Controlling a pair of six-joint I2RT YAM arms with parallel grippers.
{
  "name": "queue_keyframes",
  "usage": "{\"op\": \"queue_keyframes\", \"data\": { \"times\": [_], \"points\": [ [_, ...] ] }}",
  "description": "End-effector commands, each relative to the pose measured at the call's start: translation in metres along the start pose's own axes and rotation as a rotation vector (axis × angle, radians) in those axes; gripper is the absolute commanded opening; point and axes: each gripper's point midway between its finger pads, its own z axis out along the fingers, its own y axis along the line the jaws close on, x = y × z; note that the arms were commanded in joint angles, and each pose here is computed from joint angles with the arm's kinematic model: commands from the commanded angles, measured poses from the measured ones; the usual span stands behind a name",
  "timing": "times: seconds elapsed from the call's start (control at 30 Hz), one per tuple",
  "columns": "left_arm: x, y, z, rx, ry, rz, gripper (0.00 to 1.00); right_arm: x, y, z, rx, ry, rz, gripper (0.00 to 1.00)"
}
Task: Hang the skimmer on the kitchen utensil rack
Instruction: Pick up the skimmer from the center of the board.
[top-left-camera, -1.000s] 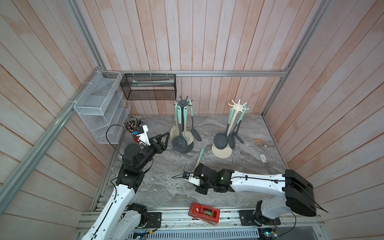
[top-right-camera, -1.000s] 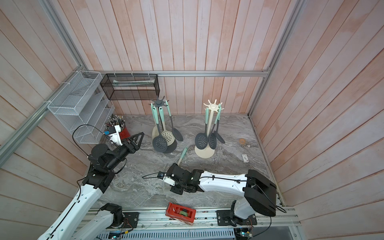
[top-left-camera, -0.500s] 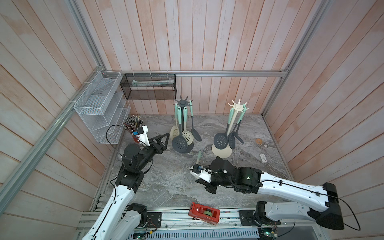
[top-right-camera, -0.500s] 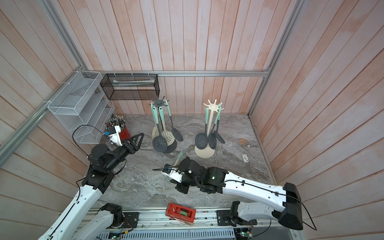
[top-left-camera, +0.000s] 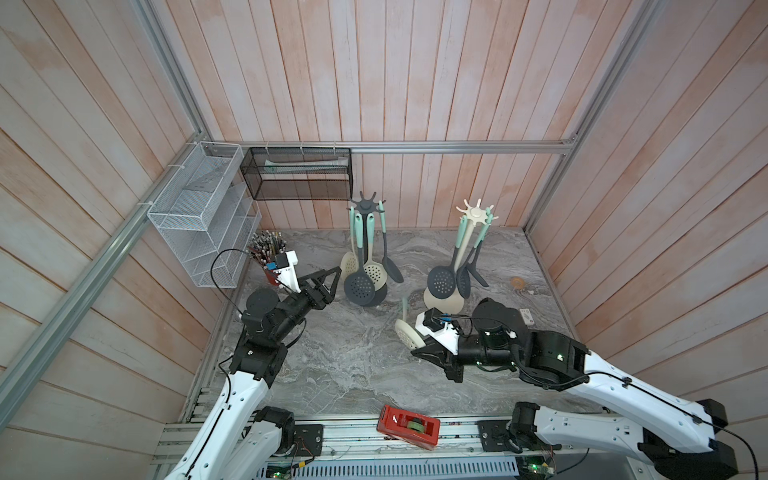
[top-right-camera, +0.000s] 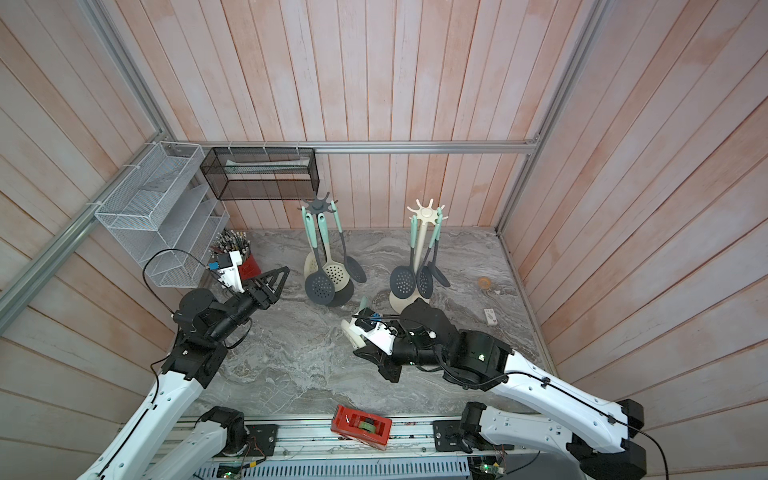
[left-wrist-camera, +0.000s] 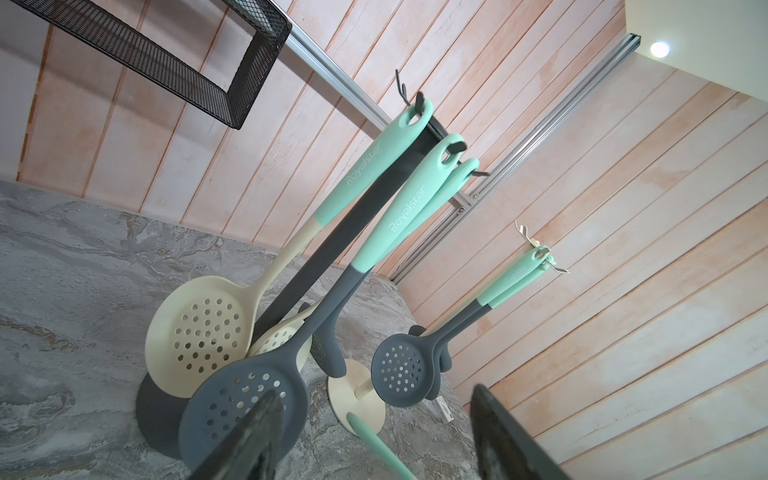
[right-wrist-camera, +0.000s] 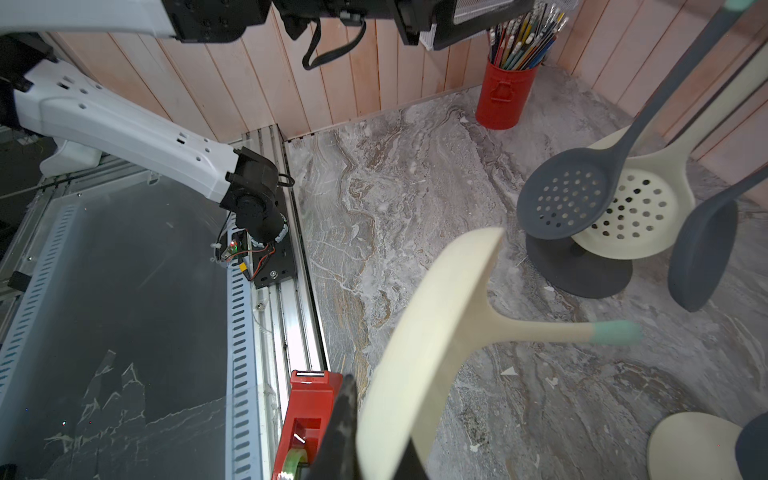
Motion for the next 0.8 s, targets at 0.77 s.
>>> {"op": "queue_keyframes", "data": {
  "times": [0.77],
  "points": [
    [0.039,-0.085,0.014,0.412,0.364,-0.165,0.71,-0.032,-0.023,-0.032,0.195,-0.007,-0.404,0.0]
  ]
}}
